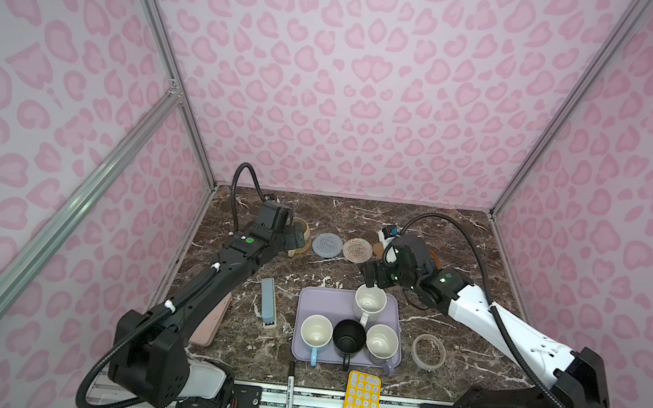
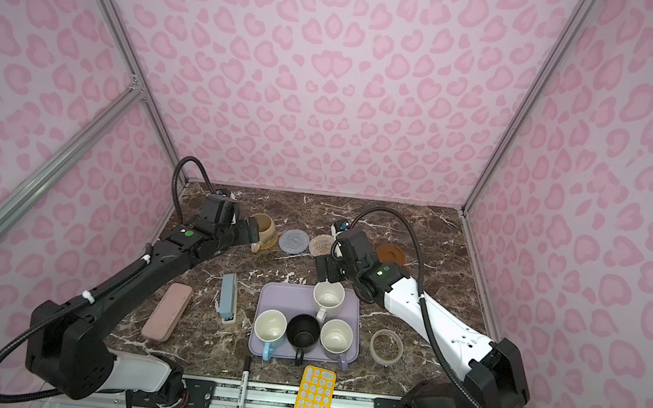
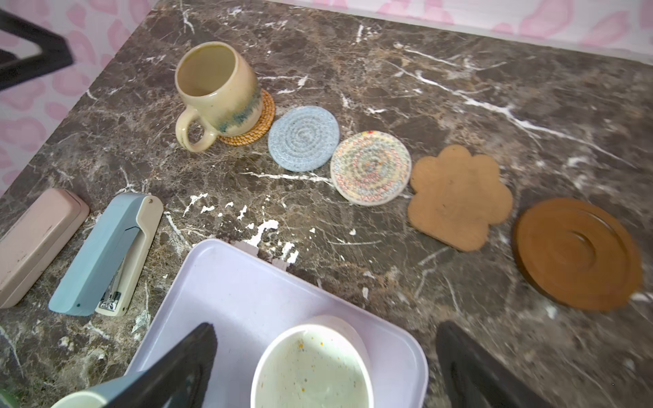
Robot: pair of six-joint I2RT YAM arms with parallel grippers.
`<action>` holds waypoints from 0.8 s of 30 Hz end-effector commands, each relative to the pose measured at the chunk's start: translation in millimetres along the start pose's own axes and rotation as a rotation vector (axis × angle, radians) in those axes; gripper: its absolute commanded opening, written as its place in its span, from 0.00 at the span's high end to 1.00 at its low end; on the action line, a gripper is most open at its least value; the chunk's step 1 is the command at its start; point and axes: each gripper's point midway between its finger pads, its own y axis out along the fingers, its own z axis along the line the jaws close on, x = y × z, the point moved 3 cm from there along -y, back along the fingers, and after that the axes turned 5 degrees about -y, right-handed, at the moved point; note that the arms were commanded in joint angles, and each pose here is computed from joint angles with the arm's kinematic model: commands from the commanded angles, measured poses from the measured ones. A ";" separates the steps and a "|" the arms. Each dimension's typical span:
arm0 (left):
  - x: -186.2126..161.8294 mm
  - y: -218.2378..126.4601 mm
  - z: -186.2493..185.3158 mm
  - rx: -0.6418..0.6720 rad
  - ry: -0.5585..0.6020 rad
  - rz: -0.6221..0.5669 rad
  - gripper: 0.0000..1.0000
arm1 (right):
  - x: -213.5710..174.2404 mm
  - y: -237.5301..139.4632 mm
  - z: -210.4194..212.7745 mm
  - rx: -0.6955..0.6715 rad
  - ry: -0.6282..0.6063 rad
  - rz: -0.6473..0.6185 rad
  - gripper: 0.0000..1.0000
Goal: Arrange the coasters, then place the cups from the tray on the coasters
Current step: 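Grasp the white speckled mug's handle with the right gripper and lift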
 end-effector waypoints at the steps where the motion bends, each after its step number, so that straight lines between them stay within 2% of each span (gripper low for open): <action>1: -15.0 -23.9 -22.4 -0.207 -0.039 0.075 0.04 | -26.1 -16.4 -17.3 -0.098 0.071 0.074 0.01; 5: -36.9 -48.7 -42.9 -0.412 -0.047 0.174 0.04 | -47.8 -30.1 -12.1 -0.068 0.100 0.098 0.01; 10: -69.6 -62.1 -60.8 -0.531 -0.040 0.269 0.04 | -72.1 -26.5 -2.1 -0.054 0.110 0.137 0.04; 14: -87.6 -67.7 -67.9 -0.531 0.000 0.299 0.04 | -80.3 -14.8 6.7 -0.034 0.120 0.159 0.08; 24: -131.6 -61.6 -77.1 -0.511 0.034 0.378 0.04 | -106.1 16.7 28.9 0.019 0.118 0.237 0.09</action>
